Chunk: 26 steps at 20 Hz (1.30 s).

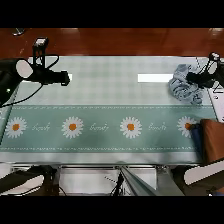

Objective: Fold the shirts.

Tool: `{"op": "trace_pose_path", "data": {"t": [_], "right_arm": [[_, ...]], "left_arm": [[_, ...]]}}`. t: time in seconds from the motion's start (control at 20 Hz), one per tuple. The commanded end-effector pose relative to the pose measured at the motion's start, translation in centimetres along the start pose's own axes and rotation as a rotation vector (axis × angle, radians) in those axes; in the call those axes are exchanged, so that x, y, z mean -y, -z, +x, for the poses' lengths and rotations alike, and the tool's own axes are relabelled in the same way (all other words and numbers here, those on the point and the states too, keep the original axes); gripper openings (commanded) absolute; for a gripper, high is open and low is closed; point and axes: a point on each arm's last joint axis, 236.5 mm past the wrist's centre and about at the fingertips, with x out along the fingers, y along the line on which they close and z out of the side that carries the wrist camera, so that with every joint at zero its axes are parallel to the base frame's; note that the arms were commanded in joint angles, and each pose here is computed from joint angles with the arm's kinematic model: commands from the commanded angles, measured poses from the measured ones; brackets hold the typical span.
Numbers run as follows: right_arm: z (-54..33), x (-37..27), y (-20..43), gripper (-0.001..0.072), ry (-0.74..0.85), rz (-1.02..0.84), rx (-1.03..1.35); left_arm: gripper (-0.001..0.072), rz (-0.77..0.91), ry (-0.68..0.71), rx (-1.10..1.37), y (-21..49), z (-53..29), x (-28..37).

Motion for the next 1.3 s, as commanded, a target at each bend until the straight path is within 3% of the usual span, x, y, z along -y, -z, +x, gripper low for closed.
{"op": "trace_pose_path", "data": {"t": [0.0, 0.2, 0.35, 0.5, 0.85, 1.0, 1.25], "right_arm": [[0.3, -1.7, 2.9, 0.003, -0.084, -0.032, -0.15], [-12.0, -6.6, -6.6, 0.0029, -0.296, -0.027, 0.155], [-26.2, -11.4, -10.4, 0.0029, -0.464, -0.116, 0.433], [-38.2, -14.2, -10.0, 0.0029, -0.532, -0.238, 0.652], [-61.1, -17.7, -3.2, 0.0029, -0.721, -0.457, 1.052], [-64.2, -18.5, 0.6, 0.0029, -0.784, -0.538, 1.066], [-56.8, -22.8, 8.9, 0.0029, -0.84, -0.759, 0.675]], "left_arm": [[0.0704, 0.0, -0.012, -0.171, 3.9, 0.6, -0.6], [0.0704, 0.004, -0.057, -0.388, 8.9, -1.9, -3.4], [0.0704, 0.018, 0.122, -0.419, 11.7, -4.6, 0.5], [0.0704, -0.037, 0.24, -0.279, 13.6, -6.1, 3.9], [0.0705, -0.105, 0.242, 0.021, 16.0, -10.9, 4.7], [0.0704, -0.117, 0.245, 0.108, 15.0, -12.5, 4.8], [0.0704, -0.155, 0.244, 0.123, 14.4, -12.4, 4.7]]}}
